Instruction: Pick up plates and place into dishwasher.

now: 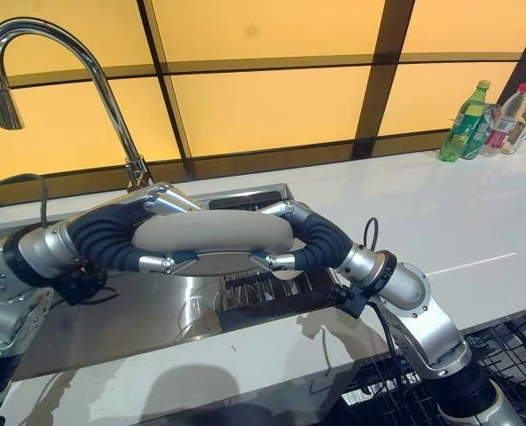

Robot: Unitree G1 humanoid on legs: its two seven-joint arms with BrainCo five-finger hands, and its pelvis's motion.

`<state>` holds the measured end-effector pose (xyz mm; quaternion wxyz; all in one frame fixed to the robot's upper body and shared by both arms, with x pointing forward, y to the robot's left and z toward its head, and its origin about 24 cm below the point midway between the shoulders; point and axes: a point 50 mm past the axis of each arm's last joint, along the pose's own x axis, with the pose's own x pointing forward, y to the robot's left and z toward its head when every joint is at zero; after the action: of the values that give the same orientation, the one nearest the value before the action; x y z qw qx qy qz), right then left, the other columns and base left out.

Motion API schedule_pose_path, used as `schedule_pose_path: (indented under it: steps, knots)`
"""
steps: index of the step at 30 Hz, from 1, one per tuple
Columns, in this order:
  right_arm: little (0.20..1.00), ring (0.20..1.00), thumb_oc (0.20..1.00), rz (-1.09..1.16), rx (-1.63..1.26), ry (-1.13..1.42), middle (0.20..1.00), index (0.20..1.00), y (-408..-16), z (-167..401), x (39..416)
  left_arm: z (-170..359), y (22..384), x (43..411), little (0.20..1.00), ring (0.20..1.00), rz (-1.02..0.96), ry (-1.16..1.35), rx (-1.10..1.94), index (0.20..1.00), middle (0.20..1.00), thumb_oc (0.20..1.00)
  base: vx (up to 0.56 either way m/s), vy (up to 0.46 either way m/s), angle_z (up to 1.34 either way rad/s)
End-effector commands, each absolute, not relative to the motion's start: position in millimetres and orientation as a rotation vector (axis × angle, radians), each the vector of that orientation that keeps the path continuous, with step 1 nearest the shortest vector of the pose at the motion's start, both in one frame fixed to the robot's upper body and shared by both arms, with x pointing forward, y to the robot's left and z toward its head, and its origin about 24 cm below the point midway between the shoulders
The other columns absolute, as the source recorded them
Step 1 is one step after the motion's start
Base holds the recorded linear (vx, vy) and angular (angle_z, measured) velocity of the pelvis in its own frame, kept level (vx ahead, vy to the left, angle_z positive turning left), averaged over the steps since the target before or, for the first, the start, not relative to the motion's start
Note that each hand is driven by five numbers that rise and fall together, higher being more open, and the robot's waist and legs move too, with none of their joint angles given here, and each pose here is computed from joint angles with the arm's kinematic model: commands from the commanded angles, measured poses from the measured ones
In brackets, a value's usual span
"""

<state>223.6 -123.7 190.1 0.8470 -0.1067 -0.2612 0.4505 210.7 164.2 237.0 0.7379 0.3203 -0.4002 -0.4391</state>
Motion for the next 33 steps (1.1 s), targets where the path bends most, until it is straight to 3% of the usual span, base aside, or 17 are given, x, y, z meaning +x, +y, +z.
schedule_pose_path:
  steps: [1, 7, 10, 11, 12, 13, 23, 33]
  knots:
    - [0.2, 0.2, 0.2, 0.92, -0.152, -0.57, 0.2, 0.2, -117.9, 193.3, 218.3, 245.1, 160.7, 206.1, 0.2, 0.2, -0.916, -1.02, 0.633, 0.2, 0.2, 0.2, 0.0, 0.0, 0.0]
    - [0.2, 0.2, 0.2, 0.841, -0.111, -0.614, 0.2, 0.2, -121.4, 196.8, 220.4, 244.1, 163.5, 206.8, 0.2, 0.2, -0.849, -1.037, 0.597, 0.2, 0.2, 0.2, -0.03, 0.003, 0.0]
    - [0.2, 0.2, 0.2, 0.784, -0.095, -0.628, 0.2, 0.2, -123.1, 197.8, 224.6, 242.8, 167.6, 214.3, 0.2, 0.2, -0.723, -1.017, 0.559, 0.2, 0.2, 0.2, -0.03, 0.018, 0.0]
    - [0.2, 0.2, 0.2, 0.767, -0.095, -0.632, 0.2, 0.2, -124.3, 197.7, 225.3, 241.8, 169.7, 216.2, 0.501, 0.501, -0.684, -1.01, 0.553, 0.501, 0.501, 0.501, -0.03, 0.017, 0.0]
    - [0.2, 0.2, 0.2, 0.739, -0.095, -0.633, 0.2, 0.2, -127.1, 197.4, 226.7, 240.2, 174.7, 218.9, 0.871, 0.871, -0.603, -1.004, 0.551, 0.871, 0.871, 0.871, -0.04, 0.012, 0.0]
    - [0.2, 0.2, 0.2, 0.716, -0.1, -0.634, 0.2, 0.2, -129.3, 197.1, 227.6, 240.0, 179.8, 220.7, 1.0, 1.0, -0.532, -1.006, 0.546, 1.0, 1.0, 1.0, -0.04, 0.008, 0.0]
    - [0.2, 0.2, 0.2, 0.499, -0.222, -0.647, 0.2, 0.2, -158.7, 202.9, 236.5, 243.3, 229.5, 222.1, 1.0, 1.0, -0.024, -1.023, 0.396, 1.0, 1.0, 1.0, -0.05, 0.006, 0.0]
    - [0.2, 0.2, 0.2, 0.351, -0.36, -0.65, 0.2, 0.2, -178.7, 209.9, 242.2, 243.6, 233.0, 220.9, 1.0, 1.0, 0.035, -1.03, 0.35, 1.0, 1.0, 1.0, -0.03, 0.029, -0.02]
